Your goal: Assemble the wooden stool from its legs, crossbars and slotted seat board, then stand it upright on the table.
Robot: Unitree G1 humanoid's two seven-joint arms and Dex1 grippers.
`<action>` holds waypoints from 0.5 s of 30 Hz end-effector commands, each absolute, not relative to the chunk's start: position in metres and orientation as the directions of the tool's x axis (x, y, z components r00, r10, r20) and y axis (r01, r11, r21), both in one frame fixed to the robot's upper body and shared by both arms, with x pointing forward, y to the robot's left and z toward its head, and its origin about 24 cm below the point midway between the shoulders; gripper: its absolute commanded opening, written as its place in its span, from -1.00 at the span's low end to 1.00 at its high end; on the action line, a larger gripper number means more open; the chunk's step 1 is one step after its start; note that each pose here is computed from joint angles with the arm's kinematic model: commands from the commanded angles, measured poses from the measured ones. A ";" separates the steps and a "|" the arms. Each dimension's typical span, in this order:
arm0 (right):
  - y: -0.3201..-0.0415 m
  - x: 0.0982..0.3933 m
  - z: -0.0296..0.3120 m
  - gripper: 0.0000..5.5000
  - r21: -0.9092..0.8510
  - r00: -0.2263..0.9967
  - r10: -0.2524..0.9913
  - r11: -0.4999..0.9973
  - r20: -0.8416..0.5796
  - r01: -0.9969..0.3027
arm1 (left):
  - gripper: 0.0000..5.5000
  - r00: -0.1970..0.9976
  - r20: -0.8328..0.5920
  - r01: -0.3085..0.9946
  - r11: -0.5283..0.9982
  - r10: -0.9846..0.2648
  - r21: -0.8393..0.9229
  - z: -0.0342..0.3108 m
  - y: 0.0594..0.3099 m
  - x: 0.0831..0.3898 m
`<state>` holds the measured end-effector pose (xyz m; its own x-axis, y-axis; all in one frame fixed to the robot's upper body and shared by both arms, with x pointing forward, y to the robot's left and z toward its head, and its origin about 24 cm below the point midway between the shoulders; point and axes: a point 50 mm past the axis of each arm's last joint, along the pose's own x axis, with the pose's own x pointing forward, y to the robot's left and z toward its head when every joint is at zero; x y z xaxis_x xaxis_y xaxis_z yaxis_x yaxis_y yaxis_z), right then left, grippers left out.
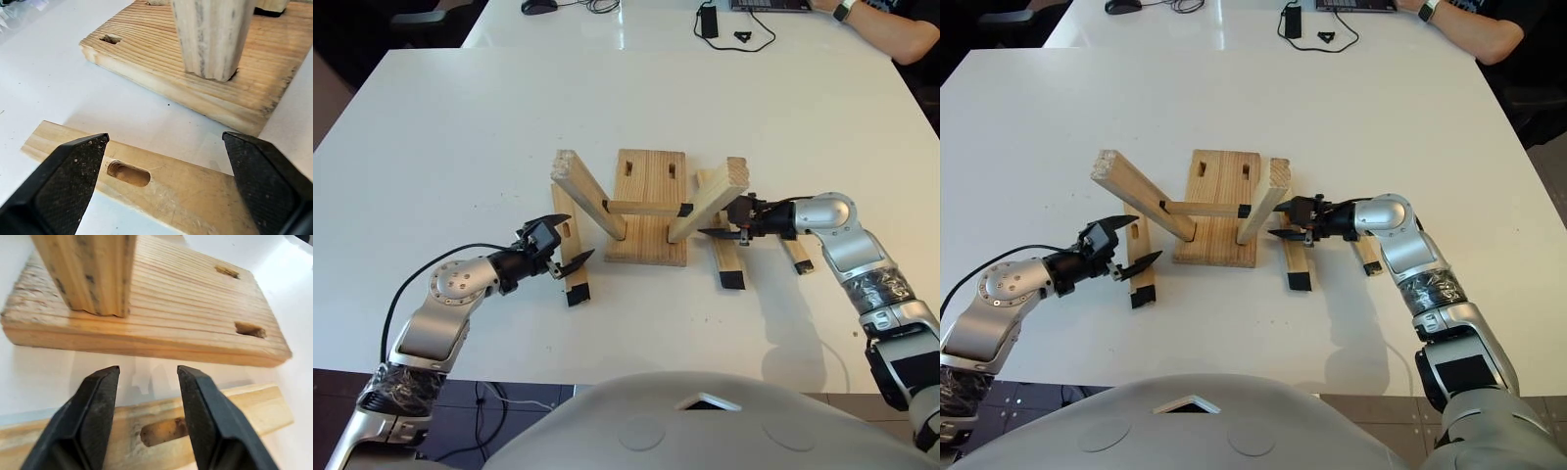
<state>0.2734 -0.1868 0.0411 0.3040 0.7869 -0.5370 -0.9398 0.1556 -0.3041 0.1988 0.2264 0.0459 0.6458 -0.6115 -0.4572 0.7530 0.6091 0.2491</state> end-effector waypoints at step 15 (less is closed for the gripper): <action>-0.250 0.251 0.045 -0.21 -0.286 0.397 0.674 0.276 -0.623 -0.918 | 0.57 0.764 -0.410 0.623 0.735 -0.498 0.268 0.054 0.248 0.228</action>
